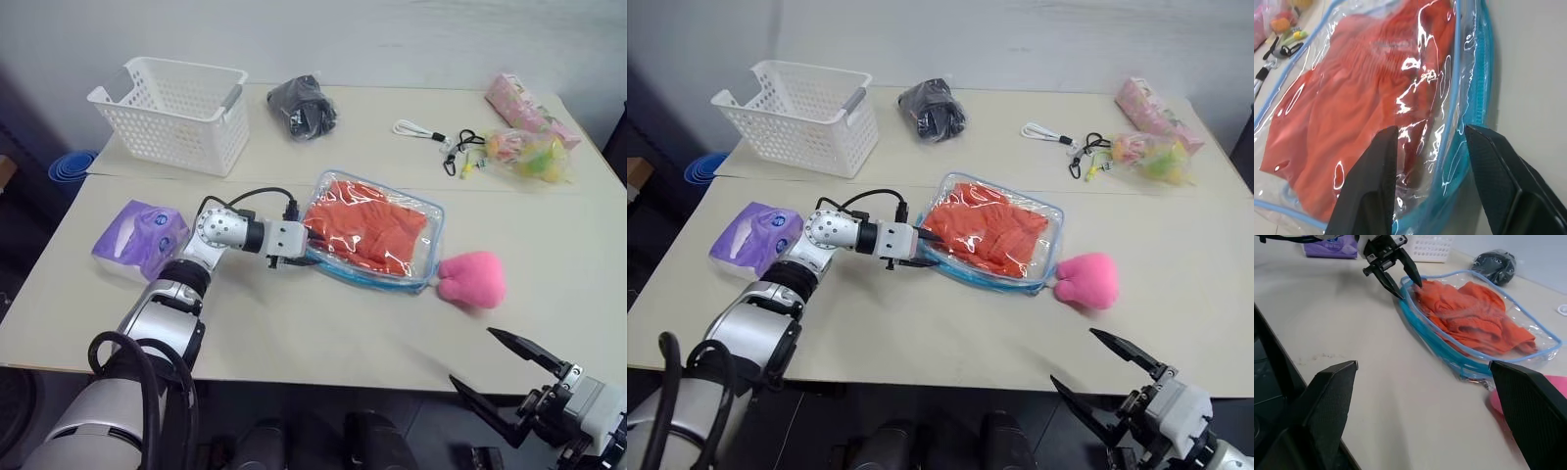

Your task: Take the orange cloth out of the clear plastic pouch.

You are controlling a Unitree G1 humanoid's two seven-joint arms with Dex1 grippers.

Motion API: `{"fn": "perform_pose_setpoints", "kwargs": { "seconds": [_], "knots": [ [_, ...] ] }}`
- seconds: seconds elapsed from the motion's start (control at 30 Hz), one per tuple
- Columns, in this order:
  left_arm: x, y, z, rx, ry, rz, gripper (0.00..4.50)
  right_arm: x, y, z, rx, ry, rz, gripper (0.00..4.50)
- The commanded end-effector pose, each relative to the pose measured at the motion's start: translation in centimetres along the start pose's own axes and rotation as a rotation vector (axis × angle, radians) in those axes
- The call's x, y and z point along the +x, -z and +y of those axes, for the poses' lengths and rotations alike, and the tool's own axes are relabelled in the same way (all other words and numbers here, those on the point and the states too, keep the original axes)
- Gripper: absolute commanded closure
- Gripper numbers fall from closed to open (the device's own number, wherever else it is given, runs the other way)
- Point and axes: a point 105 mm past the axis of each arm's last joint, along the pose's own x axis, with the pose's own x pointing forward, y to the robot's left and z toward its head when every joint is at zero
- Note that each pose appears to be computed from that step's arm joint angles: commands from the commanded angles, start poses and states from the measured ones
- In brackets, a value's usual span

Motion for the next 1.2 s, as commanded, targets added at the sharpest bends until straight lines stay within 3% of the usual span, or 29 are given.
{"fn": "perform_pose_setpoints", "kwargs": {
  "seconds": [0.03, 0.27, 0.4, 0.57, 0.9, 1.07, 1.2],
  "knots": [
    [-1.1, -0.2, 0.7, 0.038, -0.016, 0.004, 1.99, 0.0, -0.8, 0.2, -0.019, 0.012, -0.021, 0.00],
    [-0.8, 0.3, 1.4, 0.063, -0.092, 0.052, 0.07, 0.3, -0.7, 0.3, -0.008, 0.001, -0.023, 0.00],
    [0.2, 1.1, 1.8, 0.069, -0.149, 0.117, 0.03, 0.7, -0.8, 0.3, -0.007, -0.016, -0.031, 0.00],
    [0.6, 1.2, 1.7, 0.041, -0.174, 0.111, 1.19, 1.1, -1.0, -0.1, -0.015, -0.030, -0.043, 0.00],
    [0.7, 1.0, -0.8, -0.172, -0.166, -0.028, 4.48, 0.9, -0.7, -0.6, -0.018, -0.032, -0.039, 0.00],
    [2.5, -1.7, -5.8, -0.409, -0.153, -0.102, 4.48, 0.3, -0.8, -1.2, -0.023, -0.024, -0.022, 0.00],
    [3.5, -4.2, -8.7, -0.578, -0.153, -0.077, 4.48, -1.0, -0.8, -1.1, -0.011, -0.053, 0.021, 0.00]
  ]
}}
